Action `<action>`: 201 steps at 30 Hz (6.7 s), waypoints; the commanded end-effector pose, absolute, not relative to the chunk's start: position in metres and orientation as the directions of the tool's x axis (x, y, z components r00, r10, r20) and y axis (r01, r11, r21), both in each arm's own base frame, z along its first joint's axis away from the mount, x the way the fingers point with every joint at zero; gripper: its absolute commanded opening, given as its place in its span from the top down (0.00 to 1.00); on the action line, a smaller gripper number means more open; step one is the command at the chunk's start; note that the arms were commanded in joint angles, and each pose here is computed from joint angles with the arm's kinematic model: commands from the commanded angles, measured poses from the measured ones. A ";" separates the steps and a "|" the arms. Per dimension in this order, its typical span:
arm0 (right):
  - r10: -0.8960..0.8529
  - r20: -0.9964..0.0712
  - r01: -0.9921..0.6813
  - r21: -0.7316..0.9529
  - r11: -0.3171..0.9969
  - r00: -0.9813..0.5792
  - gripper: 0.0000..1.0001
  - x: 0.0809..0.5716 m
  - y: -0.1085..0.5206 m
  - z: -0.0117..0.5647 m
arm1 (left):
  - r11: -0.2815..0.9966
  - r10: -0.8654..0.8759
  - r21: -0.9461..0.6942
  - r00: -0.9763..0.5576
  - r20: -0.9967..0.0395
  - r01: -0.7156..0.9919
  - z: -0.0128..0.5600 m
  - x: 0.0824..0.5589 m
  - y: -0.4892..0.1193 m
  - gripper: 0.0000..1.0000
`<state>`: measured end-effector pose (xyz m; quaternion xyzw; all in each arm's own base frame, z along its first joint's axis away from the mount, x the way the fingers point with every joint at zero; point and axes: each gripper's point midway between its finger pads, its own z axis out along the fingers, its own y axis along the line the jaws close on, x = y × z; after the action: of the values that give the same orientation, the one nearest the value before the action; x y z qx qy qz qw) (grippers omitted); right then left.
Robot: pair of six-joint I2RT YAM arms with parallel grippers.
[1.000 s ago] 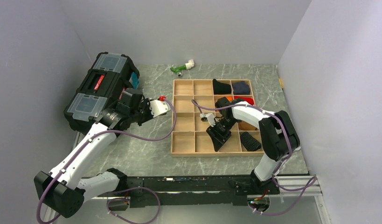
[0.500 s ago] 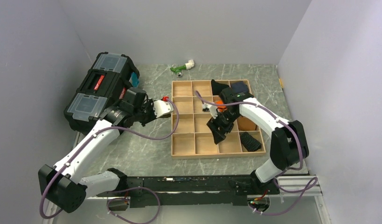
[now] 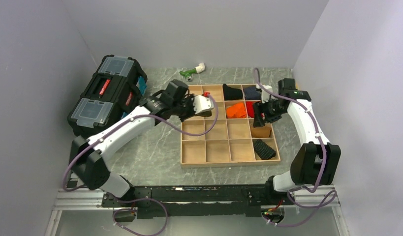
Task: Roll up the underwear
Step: Move the storage box to the center of the board, then place the underwear at the center of the board.
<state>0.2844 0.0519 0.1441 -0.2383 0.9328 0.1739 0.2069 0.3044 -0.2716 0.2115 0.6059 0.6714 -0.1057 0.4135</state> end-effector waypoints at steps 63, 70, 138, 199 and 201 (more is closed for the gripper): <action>-0.057 -0.324 -0.179 0.359 0.916 -0.944 0.48 0.271 -0.054 0.062 | -0.063 0.849 0.086 0.099 -0.520 0.994 0.014 0.315 -0.472 0.91; -0.054 -0.316 -0.175 0.368 0.913 -0.947 0.48 0.272 -0.053 0.060 | -0.119 0.877 0.095 0.149 -0.456 0.988 -0.004 0.300 -0.466 0.83; -0.032 -0.292 -0.155 0.410 0.899 -0.956 0.43 0.269 -0.049 0.057 | -0.011 0.724 0.232 0.168 -0.669 0.973 0.157 0.303 -0.485 0.23; -0.068 -0.661 -0.344 0.297 0.891 -0.747 0.00 0.293 -0.033 0.173 | 0.468 0.536 0.270 -0.027 -0.844 0.841 0.259 0.360 -0.436 0.14; -0.066 -0.678 -0.344 0.285 0.895 -0.733 0.00 0.295 -0.033 0.178 | 0.500 0.507 0.270 -0.026 -0.861 0.823 0.277 0.360 -0.419 0.11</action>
<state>0.2789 -0.0292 0.1508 -0.0969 0.9269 0.2188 0.2892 0.3512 -0.4462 0.1962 0.5427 0.7101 -0.1417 0.4255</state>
